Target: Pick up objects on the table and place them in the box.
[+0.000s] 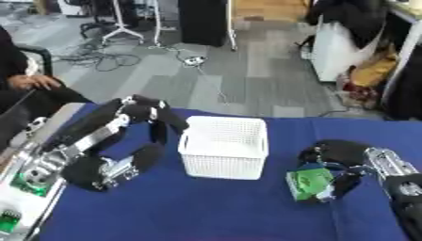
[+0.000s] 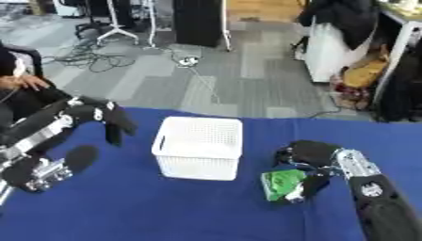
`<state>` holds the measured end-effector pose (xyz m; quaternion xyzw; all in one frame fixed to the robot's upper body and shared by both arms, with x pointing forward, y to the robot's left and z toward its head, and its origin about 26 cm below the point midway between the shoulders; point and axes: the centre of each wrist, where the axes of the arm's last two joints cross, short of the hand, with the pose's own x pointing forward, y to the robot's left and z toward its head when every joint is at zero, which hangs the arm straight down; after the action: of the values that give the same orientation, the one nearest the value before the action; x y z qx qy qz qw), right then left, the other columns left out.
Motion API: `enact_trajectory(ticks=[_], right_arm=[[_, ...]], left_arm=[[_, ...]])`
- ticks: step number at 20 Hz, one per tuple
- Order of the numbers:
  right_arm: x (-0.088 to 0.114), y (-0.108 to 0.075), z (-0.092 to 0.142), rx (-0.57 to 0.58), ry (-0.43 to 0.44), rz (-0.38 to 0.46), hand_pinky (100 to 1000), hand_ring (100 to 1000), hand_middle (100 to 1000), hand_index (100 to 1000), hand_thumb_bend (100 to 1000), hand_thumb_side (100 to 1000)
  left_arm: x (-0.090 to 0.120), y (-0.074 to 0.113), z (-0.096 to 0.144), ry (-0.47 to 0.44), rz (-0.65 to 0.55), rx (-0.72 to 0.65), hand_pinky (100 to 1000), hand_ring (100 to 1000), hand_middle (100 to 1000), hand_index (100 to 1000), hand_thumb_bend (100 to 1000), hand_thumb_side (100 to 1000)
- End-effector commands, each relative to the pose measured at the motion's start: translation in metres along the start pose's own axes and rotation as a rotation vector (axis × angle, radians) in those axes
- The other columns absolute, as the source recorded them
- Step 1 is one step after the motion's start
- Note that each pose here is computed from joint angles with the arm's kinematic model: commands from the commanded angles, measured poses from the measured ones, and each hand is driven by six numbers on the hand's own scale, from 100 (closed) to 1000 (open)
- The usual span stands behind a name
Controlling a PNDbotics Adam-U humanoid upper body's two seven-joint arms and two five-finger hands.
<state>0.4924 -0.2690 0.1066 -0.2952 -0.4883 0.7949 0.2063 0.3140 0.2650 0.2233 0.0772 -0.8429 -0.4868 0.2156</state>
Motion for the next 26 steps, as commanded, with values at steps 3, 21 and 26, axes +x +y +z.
enact_trajectory(ticks=[3,21,26], right_arm=[[-0.007,-0.014,0.001,-0.002,0.057,0.009,852,755,807,858,744,1000],[-0.016,0.016,0.017,0.12,0.166,-0.012,849,746,804,849,706,1000],[-0.015,0.022,0.018,0.131,0.177,-0.001,834,737,793,839,704,965]], left_arm=[[0.006,0.007,-0.006,-0.032,-0.018,0.002,371,468,576,773,123,1000],[0.007,0.007,-0.008,-0.042,-0.017,0.0,372,468,576,774,123,1000],[0.007,0.007,-0.008,-0.043,-0.017,0.0,372,468,576,774,123,1000]])
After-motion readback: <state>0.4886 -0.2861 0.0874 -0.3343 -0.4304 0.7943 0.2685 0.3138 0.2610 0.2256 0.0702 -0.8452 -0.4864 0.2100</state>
